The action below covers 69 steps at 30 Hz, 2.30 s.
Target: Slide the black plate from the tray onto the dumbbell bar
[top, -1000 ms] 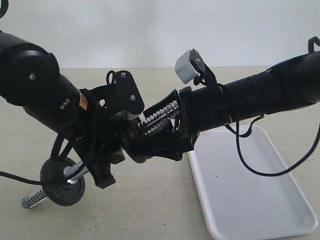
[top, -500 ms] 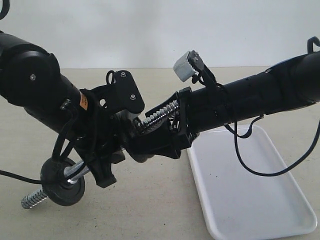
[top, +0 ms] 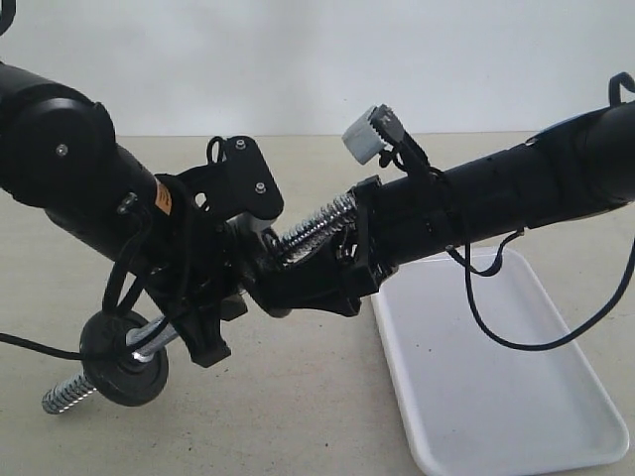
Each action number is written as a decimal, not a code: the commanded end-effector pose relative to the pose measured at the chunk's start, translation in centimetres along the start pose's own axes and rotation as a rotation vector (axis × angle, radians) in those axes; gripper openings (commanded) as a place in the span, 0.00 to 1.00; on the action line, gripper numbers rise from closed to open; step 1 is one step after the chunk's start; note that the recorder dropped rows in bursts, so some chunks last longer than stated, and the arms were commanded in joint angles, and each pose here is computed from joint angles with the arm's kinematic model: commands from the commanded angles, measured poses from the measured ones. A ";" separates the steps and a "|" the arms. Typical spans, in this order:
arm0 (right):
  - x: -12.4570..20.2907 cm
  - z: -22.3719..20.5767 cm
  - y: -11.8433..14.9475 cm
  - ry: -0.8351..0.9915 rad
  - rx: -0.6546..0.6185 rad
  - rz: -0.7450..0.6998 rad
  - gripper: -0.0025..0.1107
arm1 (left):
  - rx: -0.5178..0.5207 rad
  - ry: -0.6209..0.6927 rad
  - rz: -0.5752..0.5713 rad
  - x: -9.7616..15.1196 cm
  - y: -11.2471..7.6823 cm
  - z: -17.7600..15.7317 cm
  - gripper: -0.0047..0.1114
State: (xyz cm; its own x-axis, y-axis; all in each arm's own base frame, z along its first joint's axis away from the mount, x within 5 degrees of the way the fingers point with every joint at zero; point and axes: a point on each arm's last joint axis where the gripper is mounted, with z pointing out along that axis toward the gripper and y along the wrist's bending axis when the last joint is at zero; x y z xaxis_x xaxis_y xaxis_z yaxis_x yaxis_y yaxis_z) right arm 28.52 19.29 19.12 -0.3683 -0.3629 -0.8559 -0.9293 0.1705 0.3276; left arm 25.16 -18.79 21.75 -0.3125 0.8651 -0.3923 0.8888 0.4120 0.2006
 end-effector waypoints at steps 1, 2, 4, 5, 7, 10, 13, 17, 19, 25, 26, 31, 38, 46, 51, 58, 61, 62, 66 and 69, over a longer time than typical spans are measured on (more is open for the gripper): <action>-0.2 -0.1 -0.1 0.010 0.025 -0.010 0.95 | -0.401 -0.578 -0.042 -4.7 4.4 -4.6 0.08; -0.1 -0.1 -0.2 0.015 0.030 -0.005 0.95 | -0.405 -0.575 -0.047 -4.6 4.6 -4.6 0.08; -0.1 -0.1 -0.2 0.019 0.034 -0.004 0.95 | -0.411 -0.572 -0.062 -4.4 5.0 -4.6 0.08; -0.1 -0.1 -0.2 0.023 0.038 0.000 0.95 | -0.414 -0.566 -0.071 -4.2 5.2 -4.6 0.08; 0.0 -0.1 -0.3 0.025 0.040 0.002 0.95 | -0.415 -0.567 -0.099 -3.9 5.6 -4.6 0.08; 0.0 -0.1 -0.3 0.025 0.040 0.002 0.95 | -0.409 -0.558 -0.139 -3.6 5.9 -4.6 0.08; 0.0 -0.1 -0.3 0.025 0.041 0.002 0.95 | -0.400 -0.552 -0.159 -3.5 6.0 -4.5 0.08; 0.0 -0.1 -0.3 0.025 0.042 0.020 0.95 | -0.381 -0.531 -0.175 -3.3 5.9 -4.2 0.08; 0.0 -0.1 -0.3 0.025 0.042 0.024 0.95 | -0.372 -0.519 -0.178 -3.2 5.8 -3.9 0.08; 0.1 -0.1 -0.2 0.036 0.039 0.025 0.95 | -0.330 -0.469 -0.223 -3.0 5.8 -1.8 0.08; 0.1 -0.1 -0.2 0.043 0.037 0.023 0.95 | -0.325 -0.462 -0.234 -2.9 5.9 -1.5 0.08; 0.6 -0.1 -0.3 0.098 0.050 0.032 0.95 | -0.301 -0.424 -0.348 -2.0 6.7 0.3 0.08; 1.1 -0.2 -0.6 0.147 0.079 0.071 0.95 | -0.280 -0.368 -0.609 0.4 8.7 1.2 0.08; 1.1 -0.2 -0.5 0.148 0.082 0.117 0.95 | -0.202 -0.188 -0.794 2.8 8.8 2.9 0.08; 1.6 -0.3 -0.1 0.198 0.045 0.170 0.95 | -0.164 -0.108 -0.855 3.5 8.4 4.0 0.08; 2.1 -0.4 -0.1 0.254 0.065 0.283 0.95 | -0.131 -0.024 -0.947 4.3 7.9 6.1 0.08; 2.3 -0.4 -0.1 0.275 0.068 0.304 0.95 | -0.130 -0.020 -0.977 4.4 7.9 6.3 0.08; 2.3 -0.5 -0.1 0.276 0.069 0.310 0.95 | -0.130 -0.020 -0.979 4.4 7.9 6.3 0.08; 2.3 -0.5 -0.2 0.277 0.081 0.331 0.95 | -0.128 -0.023 -1.014 4.4 7.9 6.3 0.08; 2.4 -0.5 -0.6 0.279 0.126 0.348 0.95 | -0.118 -0.035 -1.061 4.3 7.8 6.3 0.08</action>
State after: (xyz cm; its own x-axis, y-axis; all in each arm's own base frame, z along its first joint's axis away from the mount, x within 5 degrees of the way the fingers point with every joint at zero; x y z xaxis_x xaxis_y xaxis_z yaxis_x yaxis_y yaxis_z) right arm 27.90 17.94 16.93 -0.6615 -0.5006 -0.5584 -0.7489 0.4009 0.5277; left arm 31.82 -13.02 14.23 -0.9281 0.1371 -0.3463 0.1825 0.9779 -0.1017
